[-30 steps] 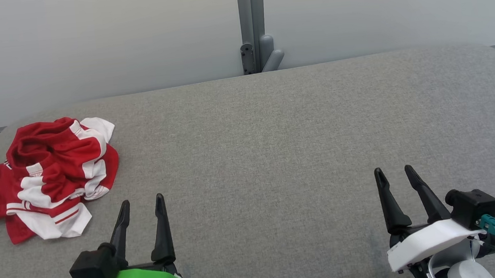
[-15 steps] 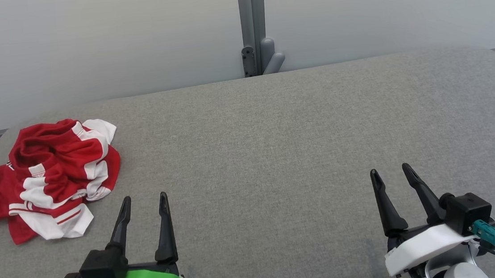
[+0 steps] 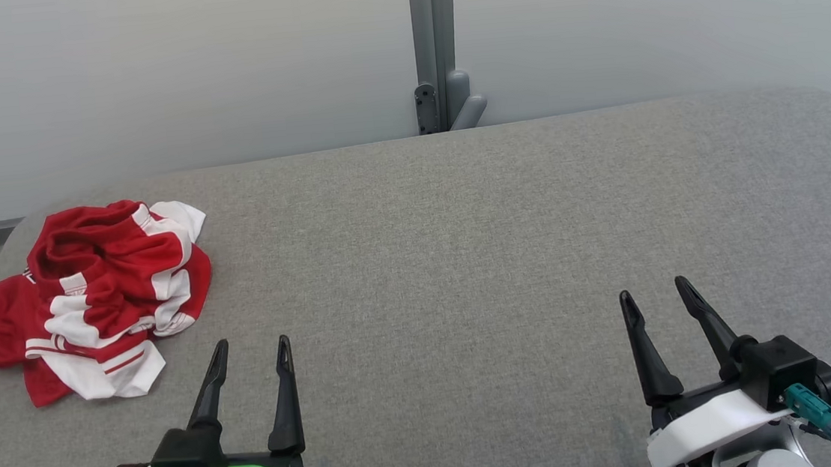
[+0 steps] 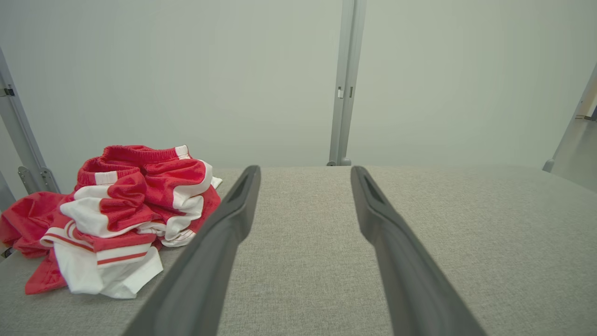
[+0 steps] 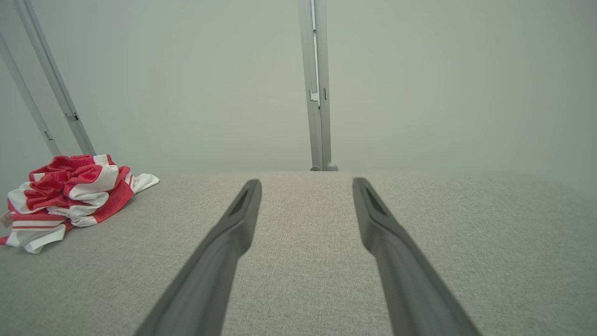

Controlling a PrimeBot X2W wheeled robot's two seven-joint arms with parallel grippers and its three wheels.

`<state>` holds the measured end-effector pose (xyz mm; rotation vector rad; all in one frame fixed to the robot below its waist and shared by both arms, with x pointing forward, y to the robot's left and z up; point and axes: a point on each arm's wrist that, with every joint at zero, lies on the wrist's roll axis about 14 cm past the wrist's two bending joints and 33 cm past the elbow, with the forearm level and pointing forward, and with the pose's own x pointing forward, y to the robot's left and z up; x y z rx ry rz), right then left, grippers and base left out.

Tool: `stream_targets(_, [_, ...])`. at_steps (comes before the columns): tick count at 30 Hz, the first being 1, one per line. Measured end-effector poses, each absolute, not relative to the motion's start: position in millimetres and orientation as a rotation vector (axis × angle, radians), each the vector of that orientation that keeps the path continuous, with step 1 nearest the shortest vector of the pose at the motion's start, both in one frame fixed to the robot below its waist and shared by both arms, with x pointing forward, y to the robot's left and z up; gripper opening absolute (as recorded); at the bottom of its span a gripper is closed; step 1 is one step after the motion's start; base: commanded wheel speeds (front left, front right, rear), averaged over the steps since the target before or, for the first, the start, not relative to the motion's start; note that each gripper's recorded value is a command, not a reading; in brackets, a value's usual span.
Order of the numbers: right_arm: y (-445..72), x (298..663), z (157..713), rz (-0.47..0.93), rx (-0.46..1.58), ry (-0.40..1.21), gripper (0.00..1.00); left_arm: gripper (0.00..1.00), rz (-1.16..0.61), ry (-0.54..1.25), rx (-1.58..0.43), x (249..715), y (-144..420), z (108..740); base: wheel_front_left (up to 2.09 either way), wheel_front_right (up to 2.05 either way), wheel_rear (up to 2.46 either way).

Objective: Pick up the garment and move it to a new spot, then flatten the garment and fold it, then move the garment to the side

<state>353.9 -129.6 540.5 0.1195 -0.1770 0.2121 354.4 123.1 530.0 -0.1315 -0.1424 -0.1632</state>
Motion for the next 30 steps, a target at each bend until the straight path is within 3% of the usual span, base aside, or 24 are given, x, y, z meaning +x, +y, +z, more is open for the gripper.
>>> stream_targets(21, [-133, 350, 537, 0.203, 0.118, -0.176, 1.00, 1.00, -0.163, -0.136, -0.116, 352, 125, 526, 0.00, 0.00, 0.00])
stream_targets(30, [-112, 356, 534, 0.267, 0.122, -0.161, 1.00, 1.00, -0.096, -0.135, -0.117, 344, 146, 524, 0.00, 0.00, 0.00])
